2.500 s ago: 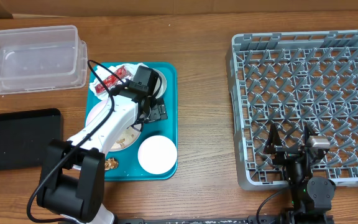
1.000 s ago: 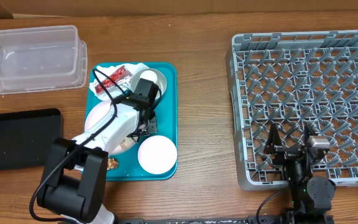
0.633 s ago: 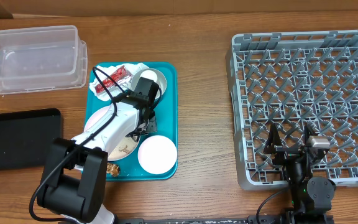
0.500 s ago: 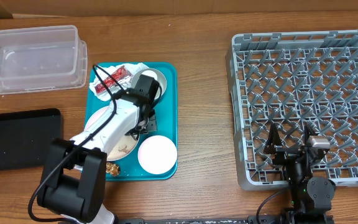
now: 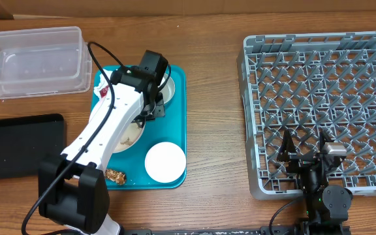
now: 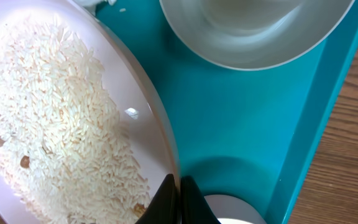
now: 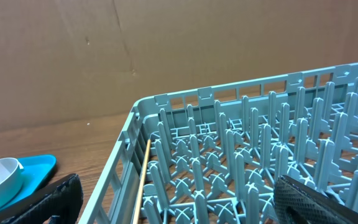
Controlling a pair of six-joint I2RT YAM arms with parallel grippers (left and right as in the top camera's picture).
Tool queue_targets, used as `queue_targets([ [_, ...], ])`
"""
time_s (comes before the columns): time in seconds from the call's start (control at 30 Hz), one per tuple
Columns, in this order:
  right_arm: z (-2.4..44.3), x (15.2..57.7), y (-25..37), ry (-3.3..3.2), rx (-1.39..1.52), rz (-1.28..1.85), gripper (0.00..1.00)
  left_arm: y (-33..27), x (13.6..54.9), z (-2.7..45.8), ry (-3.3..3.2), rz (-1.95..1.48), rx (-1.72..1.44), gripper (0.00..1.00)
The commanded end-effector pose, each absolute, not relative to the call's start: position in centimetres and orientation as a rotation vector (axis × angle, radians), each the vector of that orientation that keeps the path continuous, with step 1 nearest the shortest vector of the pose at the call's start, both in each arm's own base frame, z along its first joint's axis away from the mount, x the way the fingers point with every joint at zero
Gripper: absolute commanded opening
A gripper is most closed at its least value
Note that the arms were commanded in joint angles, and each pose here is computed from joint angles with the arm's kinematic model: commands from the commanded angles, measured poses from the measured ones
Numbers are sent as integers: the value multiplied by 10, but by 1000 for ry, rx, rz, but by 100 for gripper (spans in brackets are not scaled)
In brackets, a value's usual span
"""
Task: Sort waste into correct bins and load items into the dishwasher
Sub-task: 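Lift the plate and carry it left over the black tray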
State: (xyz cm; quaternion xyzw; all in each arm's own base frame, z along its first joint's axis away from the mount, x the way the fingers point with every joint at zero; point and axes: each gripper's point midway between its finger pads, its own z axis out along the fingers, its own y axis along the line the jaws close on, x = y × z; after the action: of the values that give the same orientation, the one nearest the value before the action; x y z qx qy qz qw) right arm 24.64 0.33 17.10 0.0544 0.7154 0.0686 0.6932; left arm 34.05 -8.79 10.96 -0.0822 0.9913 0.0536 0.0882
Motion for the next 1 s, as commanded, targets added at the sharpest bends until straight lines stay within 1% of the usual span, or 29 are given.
queue_targets([
  [0.0,170,246,1,1591,126,137,100,-83,351,123,2899,216,-245,4],
  [0.1,170,246,0,1591,127,137,100,-74,354,129,2872,283,-256,4],
  [0.23,170,246,0,1591,127,137,100,-60,362,137,2849,274,-320,4],
  [0.47,170,246,0,1591,127,137,100,-8,383,156,2784,243,-502,4],
  [0.63,170,246,0,1591,127,137,100,25,395,160,2745,117,-618,4],
  [0.97,170,246,0,1591,127,137,100,101,403,166,2611,-172,-880,4],
])
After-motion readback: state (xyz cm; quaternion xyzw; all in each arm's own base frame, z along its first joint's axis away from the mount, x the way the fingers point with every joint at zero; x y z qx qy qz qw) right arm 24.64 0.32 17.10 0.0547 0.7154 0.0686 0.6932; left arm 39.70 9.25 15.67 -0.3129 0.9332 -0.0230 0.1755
